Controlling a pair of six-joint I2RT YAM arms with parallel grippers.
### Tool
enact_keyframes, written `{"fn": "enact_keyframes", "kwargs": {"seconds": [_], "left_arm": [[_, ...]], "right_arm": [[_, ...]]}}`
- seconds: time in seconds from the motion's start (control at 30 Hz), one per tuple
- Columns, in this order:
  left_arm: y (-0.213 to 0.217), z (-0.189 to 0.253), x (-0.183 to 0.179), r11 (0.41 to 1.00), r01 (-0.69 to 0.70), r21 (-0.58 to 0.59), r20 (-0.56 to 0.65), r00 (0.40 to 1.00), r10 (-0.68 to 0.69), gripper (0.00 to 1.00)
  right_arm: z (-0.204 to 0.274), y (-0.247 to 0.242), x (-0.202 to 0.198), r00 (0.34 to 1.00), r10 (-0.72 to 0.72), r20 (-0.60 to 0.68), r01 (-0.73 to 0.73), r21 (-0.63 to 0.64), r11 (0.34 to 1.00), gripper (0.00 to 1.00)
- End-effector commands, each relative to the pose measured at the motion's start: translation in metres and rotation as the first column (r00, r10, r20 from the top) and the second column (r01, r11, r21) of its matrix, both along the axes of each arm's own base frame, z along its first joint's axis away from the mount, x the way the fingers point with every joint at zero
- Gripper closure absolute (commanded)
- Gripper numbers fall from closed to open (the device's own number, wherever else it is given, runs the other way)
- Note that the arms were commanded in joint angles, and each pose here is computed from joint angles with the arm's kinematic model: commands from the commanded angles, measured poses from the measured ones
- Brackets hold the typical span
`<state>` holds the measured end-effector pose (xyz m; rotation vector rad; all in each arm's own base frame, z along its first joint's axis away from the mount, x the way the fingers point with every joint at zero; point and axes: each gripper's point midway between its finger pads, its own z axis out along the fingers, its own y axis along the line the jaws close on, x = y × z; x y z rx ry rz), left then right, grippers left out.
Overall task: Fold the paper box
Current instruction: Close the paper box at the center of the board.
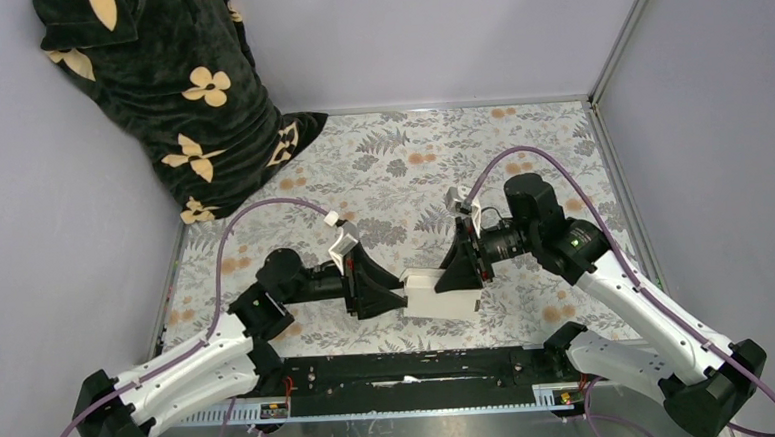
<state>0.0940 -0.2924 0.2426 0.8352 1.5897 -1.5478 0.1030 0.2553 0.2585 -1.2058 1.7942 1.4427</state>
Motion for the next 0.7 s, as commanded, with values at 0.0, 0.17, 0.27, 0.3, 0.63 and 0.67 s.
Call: {"fn": "enact_keyframes", "kwargs": {"seconds": [0.0,0.17,0.27,0.3,0.63,0.67], "left_arm": [[0.005,0.028,0.022,0.990,-0.132,-0.051,0.112,0.984,0.137,0.43],[0.010,0.031,0.028,0.983,-0.178,-0.049,0.128,0.975,0.183,0.43],[0.007,0.034,0.022,0.988,-0.140,-0.063,0.135,0.980,0.147,0.43],[0.005,0.034,0.020,0.990,-0.124,-0.062,0.134,0.982,0.131,0.43],[-0.008,0.024,0.000,0.999,-0.009,-0.052,0.122,0.992,0.015,0.43],[-0.009,0.024,-0.001,0.998,0.001,-0.056,0.118,0.993,0.005,0.43]], "right_arm": [[0.016,0.003,-0.018,0.996,0.086,0.005,-0.086,0.042,0.995,0.87],[0.017,0.003,-0.018,0.996,0.086,0.003,-0.086,0.042,0.995,0.87],[0.017,0.005,-0.018,0.996,0.086,0.002,-0.086,0.046,0.995,0.87],[0.017,0.005,-0.017,0.996,0.086,0.001,-0.086,0.048,0.995,0.87],[0.024,0.014,-0.015,0.995,0.095,-0.006,-0.094,0.072,0.993,0.87],[0.023,0.015,-0.015,0.995,0.096,-0.008,-0.095,0.071,0.993,0.87]]}}
